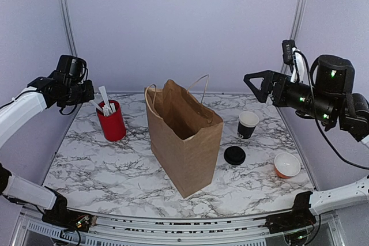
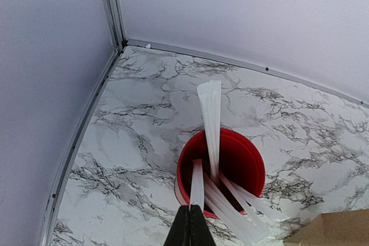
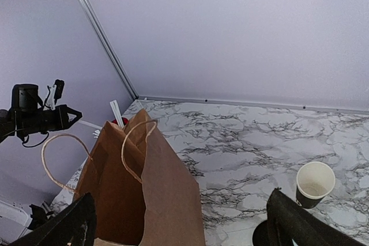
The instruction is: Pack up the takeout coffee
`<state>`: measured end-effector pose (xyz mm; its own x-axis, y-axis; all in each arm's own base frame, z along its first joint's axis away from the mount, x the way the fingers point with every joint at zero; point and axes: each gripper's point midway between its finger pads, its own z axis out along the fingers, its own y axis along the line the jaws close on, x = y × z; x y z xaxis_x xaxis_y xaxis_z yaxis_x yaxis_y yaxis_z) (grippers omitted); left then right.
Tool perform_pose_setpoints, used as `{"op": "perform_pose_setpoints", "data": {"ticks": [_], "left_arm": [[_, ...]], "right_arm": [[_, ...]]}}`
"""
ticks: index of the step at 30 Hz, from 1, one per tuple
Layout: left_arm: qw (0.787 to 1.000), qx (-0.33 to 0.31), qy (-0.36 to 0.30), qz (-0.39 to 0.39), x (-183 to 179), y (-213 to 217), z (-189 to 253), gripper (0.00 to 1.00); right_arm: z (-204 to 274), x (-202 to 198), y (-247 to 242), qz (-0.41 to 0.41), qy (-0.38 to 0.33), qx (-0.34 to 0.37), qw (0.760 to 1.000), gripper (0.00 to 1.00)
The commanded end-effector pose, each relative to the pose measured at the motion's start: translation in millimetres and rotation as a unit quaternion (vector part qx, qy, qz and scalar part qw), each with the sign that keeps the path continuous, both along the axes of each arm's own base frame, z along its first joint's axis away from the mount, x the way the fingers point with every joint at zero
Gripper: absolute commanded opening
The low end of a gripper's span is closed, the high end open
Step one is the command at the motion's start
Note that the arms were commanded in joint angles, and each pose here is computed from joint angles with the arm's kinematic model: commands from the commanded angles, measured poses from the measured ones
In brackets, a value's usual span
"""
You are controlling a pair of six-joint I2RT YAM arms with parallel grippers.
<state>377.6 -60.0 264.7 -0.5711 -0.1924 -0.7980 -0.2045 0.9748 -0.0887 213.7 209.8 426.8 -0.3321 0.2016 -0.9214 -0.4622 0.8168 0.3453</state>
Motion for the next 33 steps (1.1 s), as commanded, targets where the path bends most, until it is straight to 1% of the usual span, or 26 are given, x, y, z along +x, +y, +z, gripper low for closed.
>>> {"op": "perform_pose_setpoints", "data": {"ticks": [1, 6, 10, 20, 27, 33], "left_arm": [[1.000, -0.002, -0.017, -0.012, -23, 2, 30, 0.00], [0.999, 0.003, -0.035, -0.006, -41, 10, 52, 0.00], [0.998, -0.006, -0.054, -0.008, -55, 13, 72, 0.00], [0.989, -0.068, -0.129, -0.025, -91, 13, 130, 0.00], [0.973, -0.109, -0.190, -0.072, -105, 1, 176, 0.00], [0.943, -0.161, -0.233, -0.173, -114, -36, 211, 0.00]], "right_arm": [[13, 1, -1, -0.001, -0.011, 0.012, 1.000, 1.00], [14, 2, 2, 0.000, -0.012, 0.008, 1.000, 1.00], [14, 4, 4, 0.000, -0.012, 0.005, 1.000, 1.00], [13, 9, 11, -0.001, -0.012, -0.002, 1.000, 1.00], [12, 10, 12, -0.001, -0.013, -0.004, 1.000, 1.00], [11, 8, 10, -0.003, -0.010, 0.000, 1.000, 1.00]]}}
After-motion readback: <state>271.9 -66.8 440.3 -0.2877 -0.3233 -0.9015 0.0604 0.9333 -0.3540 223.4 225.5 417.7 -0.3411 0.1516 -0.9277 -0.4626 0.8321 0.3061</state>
